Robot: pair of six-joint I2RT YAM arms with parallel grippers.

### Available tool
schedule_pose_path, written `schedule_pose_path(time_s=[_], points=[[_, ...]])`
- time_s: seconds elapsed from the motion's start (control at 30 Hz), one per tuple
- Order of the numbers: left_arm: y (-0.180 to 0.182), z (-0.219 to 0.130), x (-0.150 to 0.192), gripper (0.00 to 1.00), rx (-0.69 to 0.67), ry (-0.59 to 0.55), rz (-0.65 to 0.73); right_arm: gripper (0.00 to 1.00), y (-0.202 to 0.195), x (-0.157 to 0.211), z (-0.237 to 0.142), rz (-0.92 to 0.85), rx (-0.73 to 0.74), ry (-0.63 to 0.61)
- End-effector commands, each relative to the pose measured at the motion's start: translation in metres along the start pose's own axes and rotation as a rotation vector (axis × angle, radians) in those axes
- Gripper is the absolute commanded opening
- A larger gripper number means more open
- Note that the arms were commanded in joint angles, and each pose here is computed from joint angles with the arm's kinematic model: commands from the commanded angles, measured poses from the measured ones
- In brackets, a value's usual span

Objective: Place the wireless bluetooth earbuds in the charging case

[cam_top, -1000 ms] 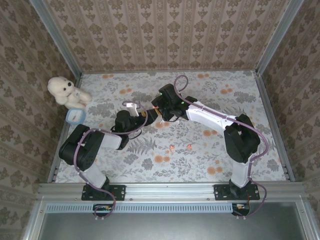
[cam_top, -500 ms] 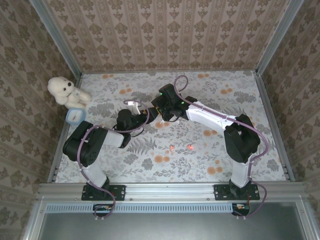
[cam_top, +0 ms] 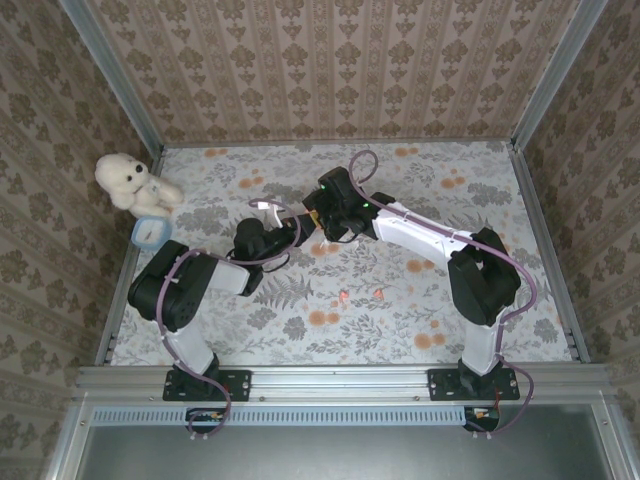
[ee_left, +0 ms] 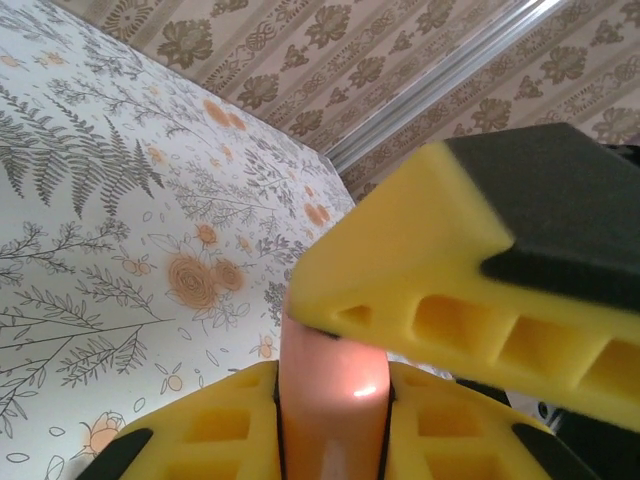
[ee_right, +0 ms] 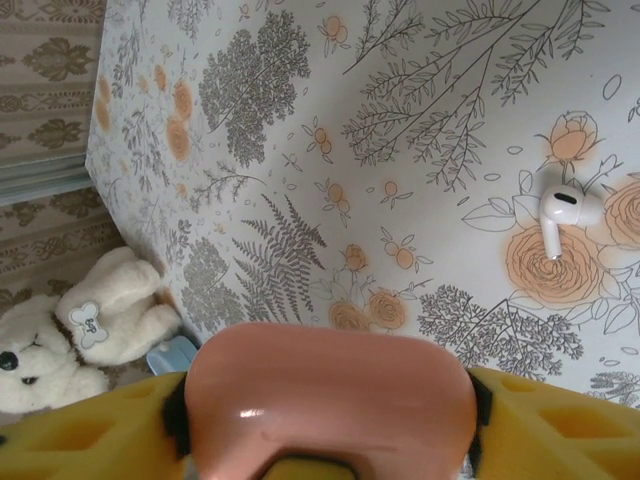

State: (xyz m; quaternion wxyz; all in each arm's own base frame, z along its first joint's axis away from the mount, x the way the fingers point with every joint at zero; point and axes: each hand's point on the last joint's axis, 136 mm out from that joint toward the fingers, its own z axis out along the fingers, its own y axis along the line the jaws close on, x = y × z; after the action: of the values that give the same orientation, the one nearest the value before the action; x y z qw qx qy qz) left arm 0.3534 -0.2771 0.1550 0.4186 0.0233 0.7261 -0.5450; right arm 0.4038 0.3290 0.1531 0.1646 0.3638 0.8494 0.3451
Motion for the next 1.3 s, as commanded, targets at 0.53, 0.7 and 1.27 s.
schedule_pose_path(time_s=[0.53, 0.7, 1.27], points=[[-0.044, -0.017, -0.02, 0.0, 0.089, 0.219, 0.096, 0.87, 0.025, -0.037, -0.155, -0.784, -0.425, -0.096], [-0.07, -0.021, -0.021, 0.0, 0.159, 0.325, 0.13, 0.86, 0.008, -0.007, -0.173, -0.985, -0.486, -0.02], [-0.133, -0.017, -0.016, 0.0, 0.255, 0.421, 0.213, 0.82, 0.009, 0.008, -0.152, -0.985, -0.553, 0.031]])
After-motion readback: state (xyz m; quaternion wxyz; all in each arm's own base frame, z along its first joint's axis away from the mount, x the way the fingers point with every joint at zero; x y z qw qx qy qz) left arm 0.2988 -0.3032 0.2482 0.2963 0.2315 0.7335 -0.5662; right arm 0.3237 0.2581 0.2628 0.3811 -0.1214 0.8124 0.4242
